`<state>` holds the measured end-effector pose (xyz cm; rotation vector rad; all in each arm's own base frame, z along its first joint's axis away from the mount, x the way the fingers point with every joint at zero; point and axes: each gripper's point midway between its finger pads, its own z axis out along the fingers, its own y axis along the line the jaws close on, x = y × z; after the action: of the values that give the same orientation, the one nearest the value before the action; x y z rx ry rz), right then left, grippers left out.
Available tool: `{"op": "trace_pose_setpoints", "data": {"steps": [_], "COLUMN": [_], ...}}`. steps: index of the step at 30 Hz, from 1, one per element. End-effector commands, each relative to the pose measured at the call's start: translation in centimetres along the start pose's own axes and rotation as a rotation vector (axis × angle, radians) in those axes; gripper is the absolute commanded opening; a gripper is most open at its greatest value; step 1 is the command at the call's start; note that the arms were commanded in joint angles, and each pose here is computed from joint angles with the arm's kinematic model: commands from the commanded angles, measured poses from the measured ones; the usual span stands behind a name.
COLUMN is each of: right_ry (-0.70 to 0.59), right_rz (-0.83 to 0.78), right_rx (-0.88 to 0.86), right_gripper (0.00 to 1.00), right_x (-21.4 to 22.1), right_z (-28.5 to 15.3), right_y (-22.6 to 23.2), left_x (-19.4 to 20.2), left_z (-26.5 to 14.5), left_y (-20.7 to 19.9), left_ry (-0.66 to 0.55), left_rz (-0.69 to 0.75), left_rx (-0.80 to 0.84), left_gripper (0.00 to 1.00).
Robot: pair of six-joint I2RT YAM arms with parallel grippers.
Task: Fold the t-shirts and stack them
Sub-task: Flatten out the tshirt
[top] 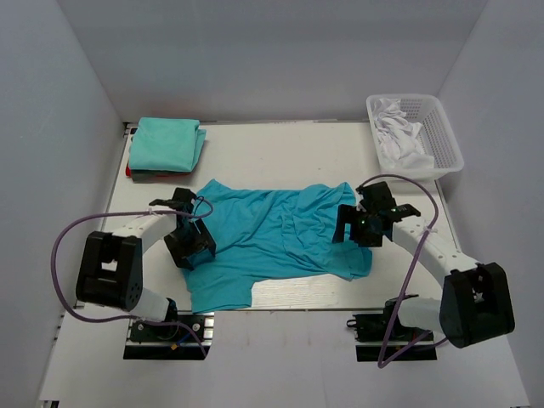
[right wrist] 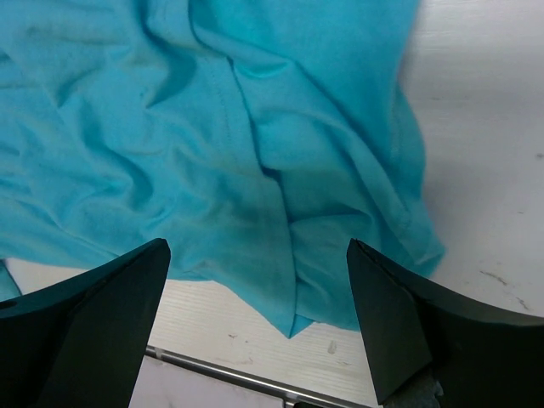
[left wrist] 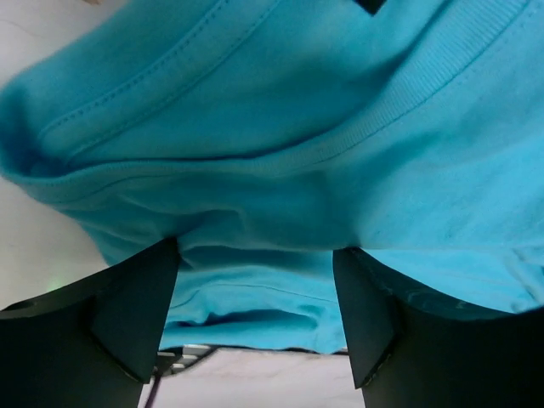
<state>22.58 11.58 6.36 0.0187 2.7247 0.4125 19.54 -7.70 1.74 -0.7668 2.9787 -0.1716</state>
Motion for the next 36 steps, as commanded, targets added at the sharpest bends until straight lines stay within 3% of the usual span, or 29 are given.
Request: {"op": "trace_pose_setpoints", "data": {"steps": [1,13,15,23,28,32,36], "right_ry": [0.021,0.064,0.045,-0.054,-0.08,-0.164,-0.186], "right_rz": [-0.024,0.091,0.113,0.162,0.138,0.05,-0.005], "right_rx": [-0.07,0.102,0.141,0.285,0.265,0.145,0.099], "right_gripper": [0.9,0.9,0.9,0.9,0.9,0.9,0.9], "right_x": [0.2,-2.3,-4.1,-12.1,-15.4,-17.1,-15.4], "right_z": [1.0,5.6,6.0,7.0,6.5,3.3,1.1], "right_y": [1.4,-0.5,-0.7,-2.4,-2.1,0.3,0.9], "left_x": [-0.7,-4.5,-5.3,-15.2,-20.4,-20.1,-16.2], "left_z": [0.9,4.2,5.6,5.6,2.6,-0.8,-3.5], "left_y": [-1.4,-4.8,-4.2,-8.9,-13.3,-13.4,-10.4], "left_ry": [0.002,0.053,0.071,-0.068,-0.174,-0.239,-0.223], "left_rz": [0.005,0.022,0.016,0.033,0.088,0.122,0.081], "left_rx": [0.036,0.08,0.005,-0.047,0.04,0.051,0.031], "left_gripper": [0.84,0.93,0.94,0.98,0.99,0.99,0.99]}}
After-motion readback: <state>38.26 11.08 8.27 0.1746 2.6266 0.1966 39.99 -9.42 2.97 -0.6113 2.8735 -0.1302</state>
